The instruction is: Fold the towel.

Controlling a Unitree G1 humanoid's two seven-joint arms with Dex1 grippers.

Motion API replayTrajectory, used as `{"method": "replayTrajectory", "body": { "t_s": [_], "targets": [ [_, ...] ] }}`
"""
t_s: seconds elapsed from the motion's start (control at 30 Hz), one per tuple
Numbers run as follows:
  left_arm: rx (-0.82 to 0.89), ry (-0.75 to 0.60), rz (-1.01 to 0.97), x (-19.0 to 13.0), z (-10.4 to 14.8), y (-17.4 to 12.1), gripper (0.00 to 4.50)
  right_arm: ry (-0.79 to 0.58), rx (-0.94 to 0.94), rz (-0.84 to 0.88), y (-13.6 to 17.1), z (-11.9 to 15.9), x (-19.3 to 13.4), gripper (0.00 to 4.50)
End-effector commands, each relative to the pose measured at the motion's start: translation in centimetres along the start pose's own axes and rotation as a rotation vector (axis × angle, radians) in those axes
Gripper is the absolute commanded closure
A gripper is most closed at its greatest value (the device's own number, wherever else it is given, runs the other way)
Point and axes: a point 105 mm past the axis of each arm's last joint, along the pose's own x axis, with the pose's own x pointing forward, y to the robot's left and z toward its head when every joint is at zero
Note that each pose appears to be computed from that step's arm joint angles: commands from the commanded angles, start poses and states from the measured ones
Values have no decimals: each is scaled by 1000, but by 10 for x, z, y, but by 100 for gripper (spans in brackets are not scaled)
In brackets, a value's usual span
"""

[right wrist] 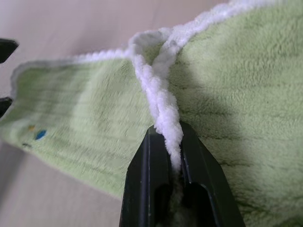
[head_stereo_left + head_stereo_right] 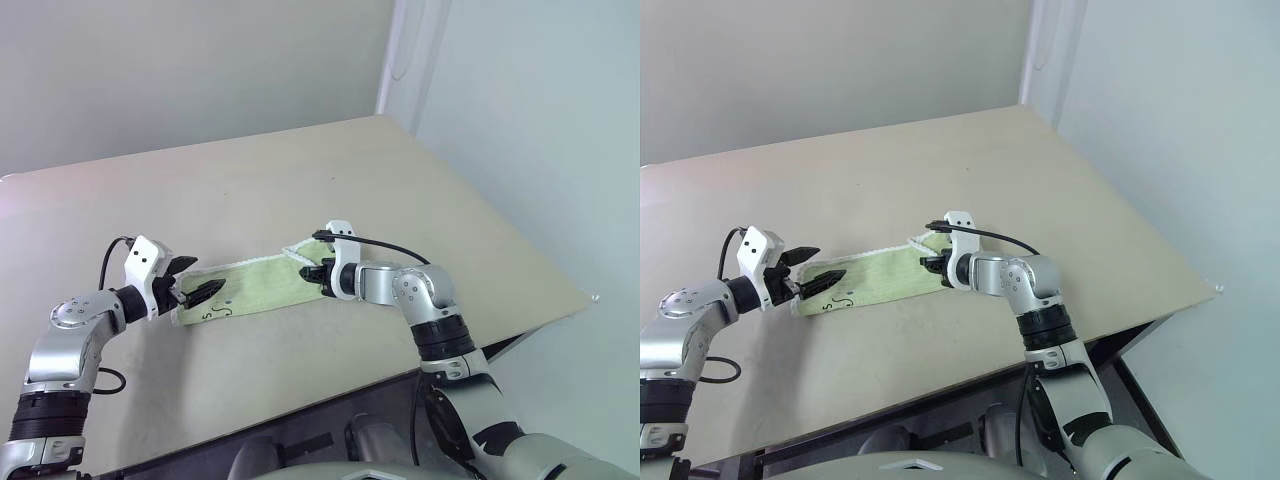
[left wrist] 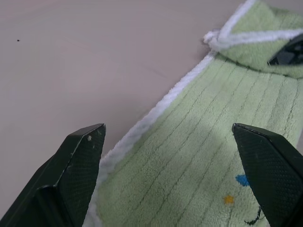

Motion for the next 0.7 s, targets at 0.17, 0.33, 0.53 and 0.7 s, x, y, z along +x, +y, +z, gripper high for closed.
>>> {"method": "replayTrajectory", "body": {
  "t_s": [0.17, 0.33, 0.53, 0.7],
  "targets": [
    [44, -35, 8, -2, 16, 3, 0, -28, 25, 97, 16, 6, -3, 280],
    [48, -32, 5, -3, 17, 5, 0, -71, -11, 210, 34, 14, -12, 95],
    [48, -29, 16, -6, 19, 10, 0, -370, -125, 425, 53, 73, -66, 26],
    [-61, 36, 4, -15, 8, 8, 0, -391, -272, 232, 12, 74, -58, 26]
  ]
}}
